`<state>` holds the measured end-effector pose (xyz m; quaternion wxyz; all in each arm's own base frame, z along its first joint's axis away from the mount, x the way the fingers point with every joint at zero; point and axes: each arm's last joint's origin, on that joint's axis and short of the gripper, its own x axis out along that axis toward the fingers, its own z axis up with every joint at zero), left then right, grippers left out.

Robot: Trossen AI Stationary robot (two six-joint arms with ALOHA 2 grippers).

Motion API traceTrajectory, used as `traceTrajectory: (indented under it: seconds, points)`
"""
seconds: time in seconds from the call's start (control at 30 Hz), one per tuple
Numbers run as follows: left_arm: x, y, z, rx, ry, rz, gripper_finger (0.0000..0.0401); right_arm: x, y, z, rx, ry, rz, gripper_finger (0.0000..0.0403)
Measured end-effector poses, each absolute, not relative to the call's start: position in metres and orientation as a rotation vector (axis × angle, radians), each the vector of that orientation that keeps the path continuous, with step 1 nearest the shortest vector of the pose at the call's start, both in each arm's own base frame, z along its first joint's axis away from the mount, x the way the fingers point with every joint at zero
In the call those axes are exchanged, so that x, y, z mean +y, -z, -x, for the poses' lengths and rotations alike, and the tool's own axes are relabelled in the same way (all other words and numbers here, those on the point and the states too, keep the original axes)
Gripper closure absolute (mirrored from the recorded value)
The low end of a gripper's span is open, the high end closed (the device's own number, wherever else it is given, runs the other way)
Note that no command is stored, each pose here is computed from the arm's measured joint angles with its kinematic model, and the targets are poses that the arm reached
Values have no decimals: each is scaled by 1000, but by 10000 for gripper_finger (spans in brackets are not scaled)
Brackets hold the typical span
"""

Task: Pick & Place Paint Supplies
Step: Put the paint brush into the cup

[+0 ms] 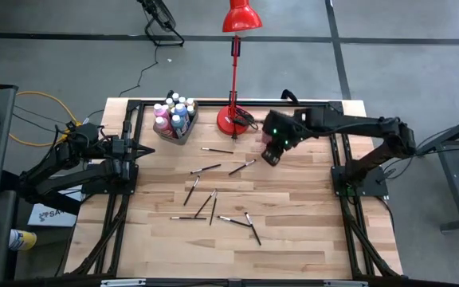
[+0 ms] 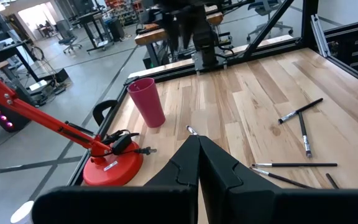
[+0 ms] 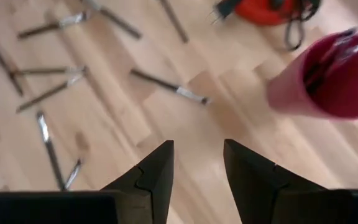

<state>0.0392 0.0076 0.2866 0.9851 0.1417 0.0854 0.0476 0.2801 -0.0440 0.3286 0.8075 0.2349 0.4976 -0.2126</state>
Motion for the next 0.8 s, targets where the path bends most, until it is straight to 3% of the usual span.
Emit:
traceTrajectory:
  seconds: [0.23,0.53,0.8]
  points:
    - [8,-287,-39,171,-96,-285,401,-2,-310,-277,1119,466,-592,269]
    - [8,-287,-39,172,-96,-285,401,34,-281,-284,1089,671,-1046,270]
    - [8,-287,-39,172,-96,-285,401,61,-251,-321,1062,575,-1051,270]
